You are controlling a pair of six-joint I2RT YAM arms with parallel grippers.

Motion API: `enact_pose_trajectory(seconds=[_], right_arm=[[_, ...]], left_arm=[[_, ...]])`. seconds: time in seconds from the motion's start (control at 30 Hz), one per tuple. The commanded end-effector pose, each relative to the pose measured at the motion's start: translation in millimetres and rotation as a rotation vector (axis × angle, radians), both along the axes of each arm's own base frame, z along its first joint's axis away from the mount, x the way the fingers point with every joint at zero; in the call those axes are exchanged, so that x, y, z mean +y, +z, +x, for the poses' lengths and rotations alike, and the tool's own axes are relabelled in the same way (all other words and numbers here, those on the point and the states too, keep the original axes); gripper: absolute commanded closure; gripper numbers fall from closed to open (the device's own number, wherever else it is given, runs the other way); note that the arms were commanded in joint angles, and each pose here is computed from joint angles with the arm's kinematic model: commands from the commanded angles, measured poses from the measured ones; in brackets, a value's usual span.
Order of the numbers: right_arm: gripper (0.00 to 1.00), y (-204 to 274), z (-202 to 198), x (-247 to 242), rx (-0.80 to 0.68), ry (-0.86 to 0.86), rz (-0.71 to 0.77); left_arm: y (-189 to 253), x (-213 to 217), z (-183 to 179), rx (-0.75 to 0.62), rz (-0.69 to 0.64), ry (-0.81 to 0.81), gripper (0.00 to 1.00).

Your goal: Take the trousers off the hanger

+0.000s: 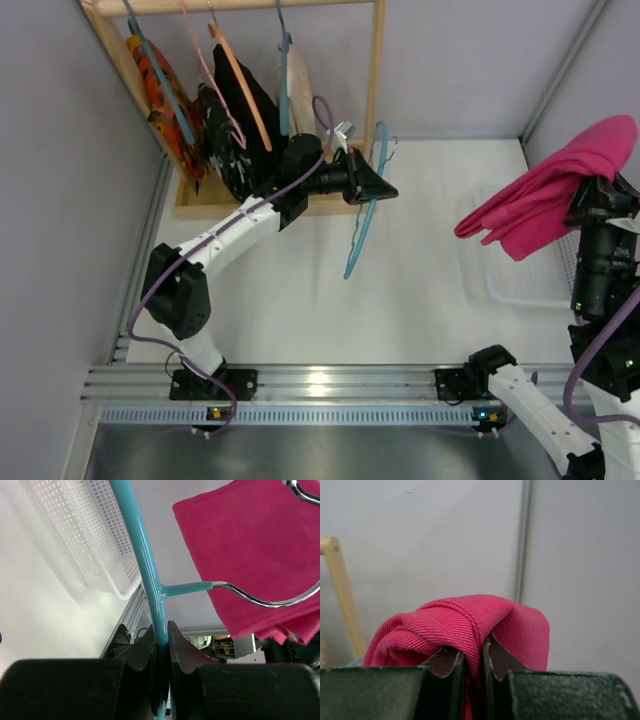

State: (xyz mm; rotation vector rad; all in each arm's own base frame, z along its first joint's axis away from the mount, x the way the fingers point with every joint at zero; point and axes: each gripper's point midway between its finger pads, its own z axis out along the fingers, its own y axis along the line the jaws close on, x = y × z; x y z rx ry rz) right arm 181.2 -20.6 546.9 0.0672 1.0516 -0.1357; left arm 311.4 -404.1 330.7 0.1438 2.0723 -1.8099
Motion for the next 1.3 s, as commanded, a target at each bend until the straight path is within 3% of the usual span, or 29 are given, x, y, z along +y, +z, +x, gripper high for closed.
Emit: enact_pose_trajectory(seconds=[0.0,0.53,0.93,1.27], right_arm=[[1.00,21,-38,-48,-0.113,-0.217,0.074],[1.00,-87,-74,-103,0.082,-0.599,0.134],[1.00,-168,-32,-114,0.213,-0.679,0.137],[1.00,-178,30,-109,0.260,-0.626,0.085]], left_arm=[[47,11,-17,-0.161,-0.070,-0.032,1.00],[58,19,-25,-0.196,-0.082,-0.016,1.00],[63,26,-33,-0.211,-0.087,-0.012,1.00],[68,31,-41,-0.234,-0.093,-0.021,1.00]])
